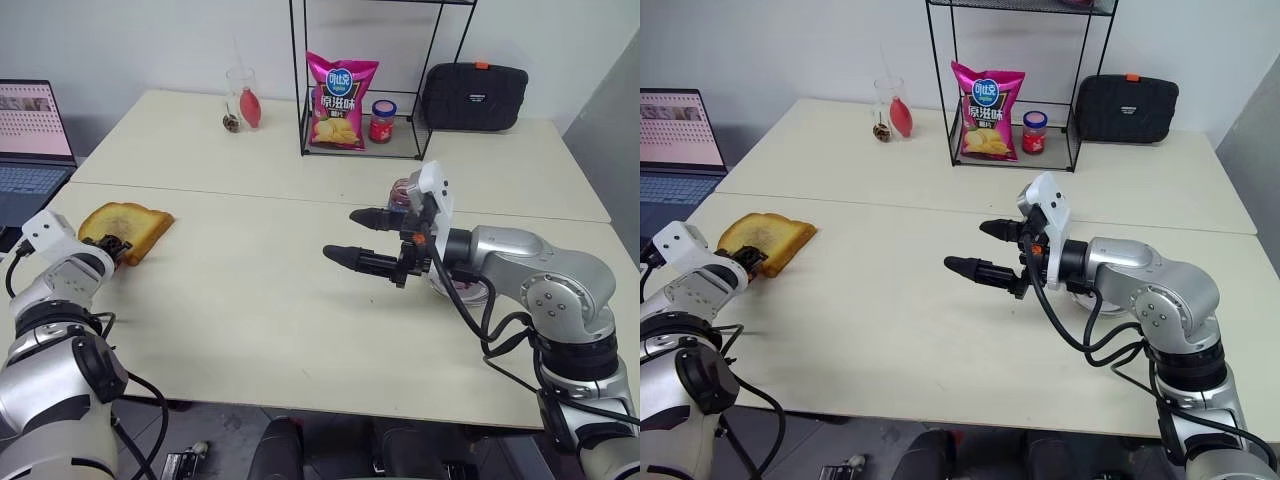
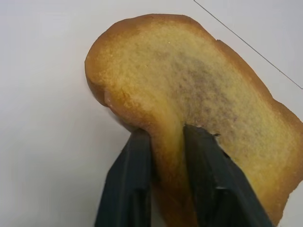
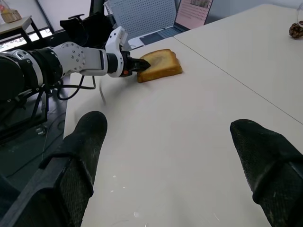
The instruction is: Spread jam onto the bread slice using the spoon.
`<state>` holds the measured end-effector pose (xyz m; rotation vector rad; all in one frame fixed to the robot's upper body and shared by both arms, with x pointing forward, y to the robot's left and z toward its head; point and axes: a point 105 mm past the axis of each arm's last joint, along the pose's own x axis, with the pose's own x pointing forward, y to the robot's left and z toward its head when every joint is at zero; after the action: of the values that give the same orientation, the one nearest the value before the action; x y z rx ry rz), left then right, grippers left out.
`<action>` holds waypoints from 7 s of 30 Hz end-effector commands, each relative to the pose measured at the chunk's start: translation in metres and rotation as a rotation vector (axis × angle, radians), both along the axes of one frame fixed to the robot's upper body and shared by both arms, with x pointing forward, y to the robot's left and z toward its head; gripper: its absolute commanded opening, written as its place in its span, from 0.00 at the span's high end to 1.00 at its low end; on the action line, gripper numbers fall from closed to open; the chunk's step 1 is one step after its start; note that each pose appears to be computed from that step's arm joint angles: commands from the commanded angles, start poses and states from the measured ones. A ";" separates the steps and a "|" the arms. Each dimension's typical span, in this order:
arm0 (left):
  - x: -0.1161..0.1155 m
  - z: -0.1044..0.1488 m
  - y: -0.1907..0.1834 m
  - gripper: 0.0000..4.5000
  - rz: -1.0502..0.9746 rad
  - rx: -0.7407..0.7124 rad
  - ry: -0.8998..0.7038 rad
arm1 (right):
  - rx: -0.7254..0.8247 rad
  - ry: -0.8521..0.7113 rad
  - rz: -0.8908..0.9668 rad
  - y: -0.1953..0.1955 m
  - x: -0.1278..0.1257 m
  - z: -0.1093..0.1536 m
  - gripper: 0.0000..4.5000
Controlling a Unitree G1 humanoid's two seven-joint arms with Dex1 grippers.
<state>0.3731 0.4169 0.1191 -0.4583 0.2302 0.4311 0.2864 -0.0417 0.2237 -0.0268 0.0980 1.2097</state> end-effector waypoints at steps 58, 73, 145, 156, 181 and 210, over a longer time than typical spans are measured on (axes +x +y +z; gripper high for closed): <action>-0.007 0.062 -0.309 0.01 -1.617 0.643 -0.203 | 0.200 0.275 -1.009 -0.195 -0.052 -0.052 0.00; -0.045 0.069 -0.371 0.01 -1.934 0.734 -0.352 | 0.743 0.568 -1.167 -0.246 0.022 -0.110 0.00; -0.049 0.069 -0.324 0.00 -1.357 0.409 -0.433 | 0.502 -0.007 -0.829 -0.105 0.142 0.067 1.00; -0.045 0.078 -0.332 0.00 -1.337 0.421 -0.461 | 0.442 -0.071 -0.828 -0.087 0.172 0.058 1.00; -0.046 0.081 -0.308 0.00 -1.258 0.476 -0.427 | 0.274 -0.202 -0.757 -0.065 0.170 0.041 1.00; -0.039 0.082 -0.314 0.00 -1.262 0.466 -0.454 | 0.287 0.027 -0.797 -0.065 0.181 0.000 1.00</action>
<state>0.3344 0.1078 0.1865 0.0934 0.0117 -0.8204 0.4676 -0.1075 0.1904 0.1949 0.0350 0.4086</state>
